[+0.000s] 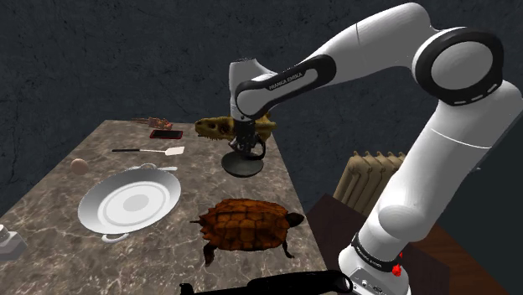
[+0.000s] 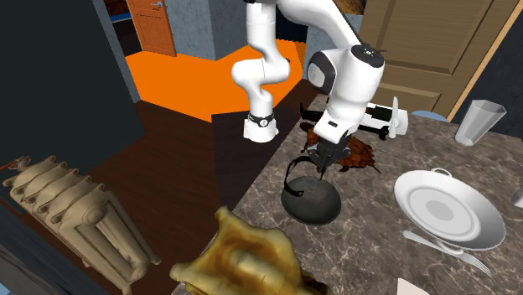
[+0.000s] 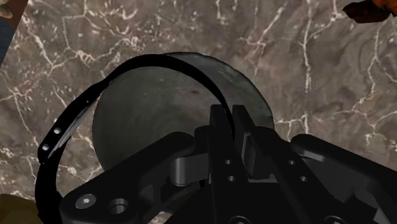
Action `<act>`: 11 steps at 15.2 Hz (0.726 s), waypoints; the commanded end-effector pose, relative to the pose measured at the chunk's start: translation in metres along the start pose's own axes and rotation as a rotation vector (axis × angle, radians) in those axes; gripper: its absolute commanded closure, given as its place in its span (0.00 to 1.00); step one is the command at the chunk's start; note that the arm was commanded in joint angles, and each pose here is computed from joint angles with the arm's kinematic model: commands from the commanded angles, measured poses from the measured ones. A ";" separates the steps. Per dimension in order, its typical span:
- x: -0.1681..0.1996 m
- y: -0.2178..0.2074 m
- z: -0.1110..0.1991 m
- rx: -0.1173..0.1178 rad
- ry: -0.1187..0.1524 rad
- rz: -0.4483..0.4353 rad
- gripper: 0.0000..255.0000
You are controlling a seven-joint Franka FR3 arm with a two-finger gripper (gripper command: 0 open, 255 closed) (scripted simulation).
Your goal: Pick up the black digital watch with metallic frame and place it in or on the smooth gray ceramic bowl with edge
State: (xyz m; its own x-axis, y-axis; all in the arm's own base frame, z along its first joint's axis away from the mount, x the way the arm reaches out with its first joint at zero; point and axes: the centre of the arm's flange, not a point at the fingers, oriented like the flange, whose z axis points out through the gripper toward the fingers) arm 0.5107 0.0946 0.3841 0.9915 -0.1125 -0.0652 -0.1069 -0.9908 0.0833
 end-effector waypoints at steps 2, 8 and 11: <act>0.028 -0.029 -0.002 0.001 0.000 0.001 1.00; 0.034 -0.035 0.024 0.001 0.000 0.001 1.00; 0.035 -0.036 0.040 0.001 0.000 0.001 1.00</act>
State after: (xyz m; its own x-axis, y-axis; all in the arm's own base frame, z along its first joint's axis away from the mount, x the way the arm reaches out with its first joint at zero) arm 0.5463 0.1235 0.3447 0.9914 -0.1132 -0.0654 -0.1077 -0.9907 0.0829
